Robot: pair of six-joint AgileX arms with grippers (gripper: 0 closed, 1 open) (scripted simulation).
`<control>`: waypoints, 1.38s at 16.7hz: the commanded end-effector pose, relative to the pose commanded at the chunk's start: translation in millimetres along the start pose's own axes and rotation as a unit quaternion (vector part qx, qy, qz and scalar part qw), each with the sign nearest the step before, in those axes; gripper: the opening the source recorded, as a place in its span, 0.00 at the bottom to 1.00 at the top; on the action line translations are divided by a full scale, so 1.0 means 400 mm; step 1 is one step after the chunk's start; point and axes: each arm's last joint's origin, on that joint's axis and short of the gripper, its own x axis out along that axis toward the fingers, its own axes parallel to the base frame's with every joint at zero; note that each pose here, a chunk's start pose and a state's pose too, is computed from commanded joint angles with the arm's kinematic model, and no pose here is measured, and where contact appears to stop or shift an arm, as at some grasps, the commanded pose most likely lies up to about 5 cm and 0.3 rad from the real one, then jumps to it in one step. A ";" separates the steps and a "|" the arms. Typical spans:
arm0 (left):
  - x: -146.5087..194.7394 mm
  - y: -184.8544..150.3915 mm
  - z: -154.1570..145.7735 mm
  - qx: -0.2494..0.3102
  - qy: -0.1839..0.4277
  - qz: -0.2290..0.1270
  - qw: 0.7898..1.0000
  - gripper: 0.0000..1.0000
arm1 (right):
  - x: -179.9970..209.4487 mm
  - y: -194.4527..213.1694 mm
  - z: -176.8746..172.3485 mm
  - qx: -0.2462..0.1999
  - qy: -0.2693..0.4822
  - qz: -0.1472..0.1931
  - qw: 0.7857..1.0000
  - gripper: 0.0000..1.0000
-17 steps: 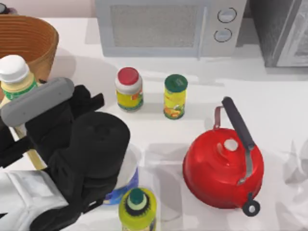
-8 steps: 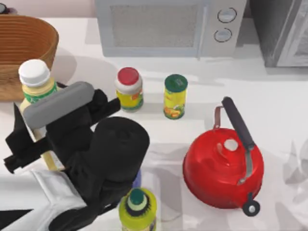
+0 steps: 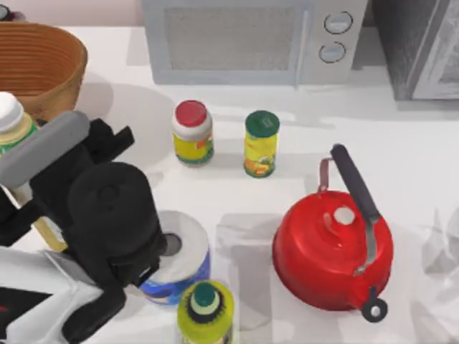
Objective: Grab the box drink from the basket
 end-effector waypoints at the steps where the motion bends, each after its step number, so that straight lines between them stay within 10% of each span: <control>1: 0.012 0.002 -0.005 0.001 0.003 0.008 1.000 0.00 | 0.000 0.000 0.000 0.000 0.000 0.000 1.000 1.00; 17: 0.001 -0.030 -0.077 -0.064 -0.016 -0.067 0.996 0.00 | 0.000 0.000 0.000 0.000 0.000 0.000 1.000 1.00; 23: 0.001 -0.030 -0.077 -0.064 -0.016 -0.067 0.996 0.45 | 0.000 0.000 0.000 0.000 0.000 0.000 1.000 1.00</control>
